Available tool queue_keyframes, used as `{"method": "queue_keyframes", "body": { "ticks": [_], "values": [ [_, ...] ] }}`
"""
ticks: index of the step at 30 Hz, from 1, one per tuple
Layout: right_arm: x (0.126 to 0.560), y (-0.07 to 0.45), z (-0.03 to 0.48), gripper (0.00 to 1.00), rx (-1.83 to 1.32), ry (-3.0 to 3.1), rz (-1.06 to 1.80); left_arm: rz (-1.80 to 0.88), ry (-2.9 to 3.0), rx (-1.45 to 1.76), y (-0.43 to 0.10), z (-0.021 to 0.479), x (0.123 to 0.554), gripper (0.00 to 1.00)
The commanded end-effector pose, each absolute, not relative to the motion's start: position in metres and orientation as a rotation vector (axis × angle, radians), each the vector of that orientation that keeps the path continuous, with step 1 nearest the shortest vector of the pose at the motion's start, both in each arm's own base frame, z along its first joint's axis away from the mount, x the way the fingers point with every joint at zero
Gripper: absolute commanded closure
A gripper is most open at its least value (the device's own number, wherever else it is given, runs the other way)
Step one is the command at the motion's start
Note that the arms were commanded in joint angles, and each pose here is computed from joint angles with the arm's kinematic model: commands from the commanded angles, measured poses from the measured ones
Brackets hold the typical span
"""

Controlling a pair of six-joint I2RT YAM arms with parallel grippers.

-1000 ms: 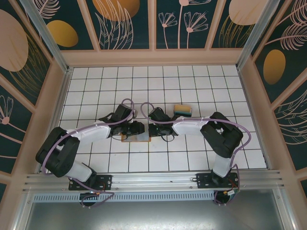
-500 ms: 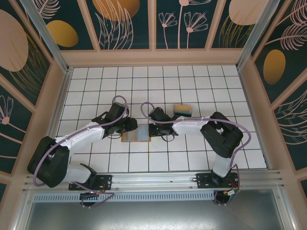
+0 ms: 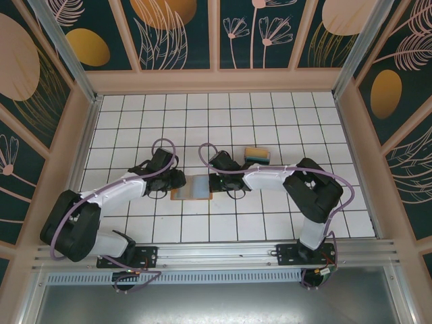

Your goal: Take the credit cards out of the card holder

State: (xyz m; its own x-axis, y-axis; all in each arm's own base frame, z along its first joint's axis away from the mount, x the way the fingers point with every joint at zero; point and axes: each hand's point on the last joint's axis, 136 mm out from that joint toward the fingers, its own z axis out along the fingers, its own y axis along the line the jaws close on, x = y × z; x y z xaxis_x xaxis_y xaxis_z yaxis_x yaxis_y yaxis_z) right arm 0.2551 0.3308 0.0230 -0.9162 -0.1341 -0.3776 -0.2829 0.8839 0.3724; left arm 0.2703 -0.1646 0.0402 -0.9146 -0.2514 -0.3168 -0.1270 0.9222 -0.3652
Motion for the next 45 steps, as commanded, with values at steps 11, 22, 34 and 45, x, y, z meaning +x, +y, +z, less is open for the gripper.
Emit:
{"method": "queue_keyframes", "body": {
  "ticks": [11, 22, 34, 45],
  "values": [
    [0.251, 0.336, 0.030, 1.00, -0.314, 2.692, 0.652, -0.460, 2.809, -0.300, -0.162, 0.013, 0.259, 0.63],
    [0.252, 0.338, 0.026, 1.00, -0.317, 2.700, 0.652, -0.749, 2.779, -0.193, -0.198, 0.027, 0.260, 0.61],
    [0.253, 0.336, 0.026, 1.00, -0.318, 2.703, 0.640, -0.828, 2.743, -0.146, -0.208, 0.040, 0.263, 0.34],
    [0.256, 0.337, 0.027, 1.00, -0.308, 2.700, 0.639, -0.916, 2.706, -0.109, -0.217, 0.053, 0.262, 0.17]
  ]
}}
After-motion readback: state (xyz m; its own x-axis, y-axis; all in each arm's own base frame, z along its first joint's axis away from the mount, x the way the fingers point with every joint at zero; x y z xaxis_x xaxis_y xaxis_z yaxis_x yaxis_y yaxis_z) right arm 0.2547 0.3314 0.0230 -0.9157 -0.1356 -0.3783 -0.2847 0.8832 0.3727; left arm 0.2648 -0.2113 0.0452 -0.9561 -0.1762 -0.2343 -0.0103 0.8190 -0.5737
